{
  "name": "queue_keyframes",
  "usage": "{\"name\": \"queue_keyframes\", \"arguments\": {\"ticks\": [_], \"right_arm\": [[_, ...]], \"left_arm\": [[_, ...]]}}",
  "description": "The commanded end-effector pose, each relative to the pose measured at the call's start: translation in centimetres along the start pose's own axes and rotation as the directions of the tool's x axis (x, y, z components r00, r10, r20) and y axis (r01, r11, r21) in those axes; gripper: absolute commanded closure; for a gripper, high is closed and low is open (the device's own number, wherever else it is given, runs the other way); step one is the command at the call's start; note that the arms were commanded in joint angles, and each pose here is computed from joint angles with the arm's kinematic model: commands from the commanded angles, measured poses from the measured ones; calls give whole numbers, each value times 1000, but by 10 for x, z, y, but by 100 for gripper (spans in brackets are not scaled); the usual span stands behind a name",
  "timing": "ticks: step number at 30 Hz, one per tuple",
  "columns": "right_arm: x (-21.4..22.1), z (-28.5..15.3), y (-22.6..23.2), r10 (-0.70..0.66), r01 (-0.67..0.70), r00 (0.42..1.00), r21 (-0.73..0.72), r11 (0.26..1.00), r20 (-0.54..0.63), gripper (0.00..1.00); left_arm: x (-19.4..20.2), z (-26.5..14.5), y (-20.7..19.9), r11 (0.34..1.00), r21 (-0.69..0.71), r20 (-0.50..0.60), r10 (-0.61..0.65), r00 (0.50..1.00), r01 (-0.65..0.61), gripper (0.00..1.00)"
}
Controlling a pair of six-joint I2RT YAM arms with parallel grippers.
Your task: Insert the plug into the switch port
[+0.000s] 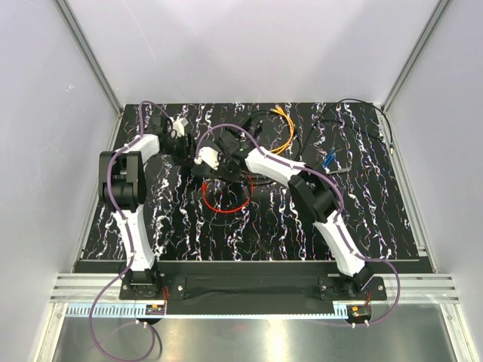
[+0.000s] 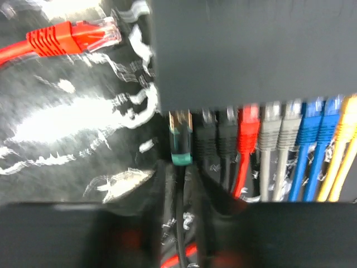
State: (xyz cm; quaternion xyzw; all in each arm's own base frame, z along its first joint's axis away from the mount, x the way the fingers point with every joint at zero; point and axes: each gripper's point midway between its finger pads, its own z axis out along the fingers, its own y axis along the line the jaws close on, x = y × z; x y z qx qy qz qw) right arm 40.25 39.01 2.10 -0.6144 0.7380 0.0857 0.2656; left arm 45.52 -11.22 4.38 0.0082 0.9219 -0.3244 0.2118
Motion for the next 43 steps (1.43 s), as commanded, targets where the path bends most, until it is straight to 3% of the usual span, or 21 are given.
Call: {"name": "queue_keyframes", "arguments": {"ticks": [1,3,7,9,10,13,16,20,21,25,28,34,43], "right_arm": [[-41,-22,-1,-36,31,989,37,999,144,60],[-35,-34,0,-22,16,990,44,999,140,45],[-21,-71,-8,39,-44,990,38,998,137,31],[-27,-108,-13,82,-87,976,19,996,200,26],[-12,-119,-23,139,-144,971,15,989,194,16],[-2,-168,-33,235,-237,940,-23,971,249,1],[37,-207,-59,354,-361,892,-29,932,281,0],[93,-251,-83,549,-555,769,-83,827,327,0],[119,-263,-95,606,-620,725,-73,781,328,0],[173,-280,-100,737,-764,586,-74,641,337,0],[200,-278,-89,779,-813,536,-50,580,325,0],[215,-267,-55,789,-826,522,-40,563,323,0],[206,-280,-63,775,-823,521,-29,567,358,0]], "left_arm": [[-25,-40,-33,994,16,71,105,992,-107,36],[-36,-54,-27,994,-6,106,110,988,-110,32],[-63,-95,-27,989,-54,191,148,970,-140,22],[-72,-119,-35,978,-92,222,205,953,-189,8],[-75,-131,-36,972,-123,225,225,948,-202,1],[-77,-166,-50,936,-193,230,335,914,-295,1],[-69,-194,-64,924,-238,223,351,909,-299,1],[-43,-213,-67,924,-279,170,314,934,-260,1],[-38,-224,-74,915,-293,190,340,921,-277,1],[-13,-232,-67,882,-353,206,399,893,-312,1],[19,-218,-50,880,-364,162,382,910,-305,1],[69,-195,-14,866,-411,77,345,935,-286,1],[63,-199,-23,882,-398,142,332,933,-253,1]]}}
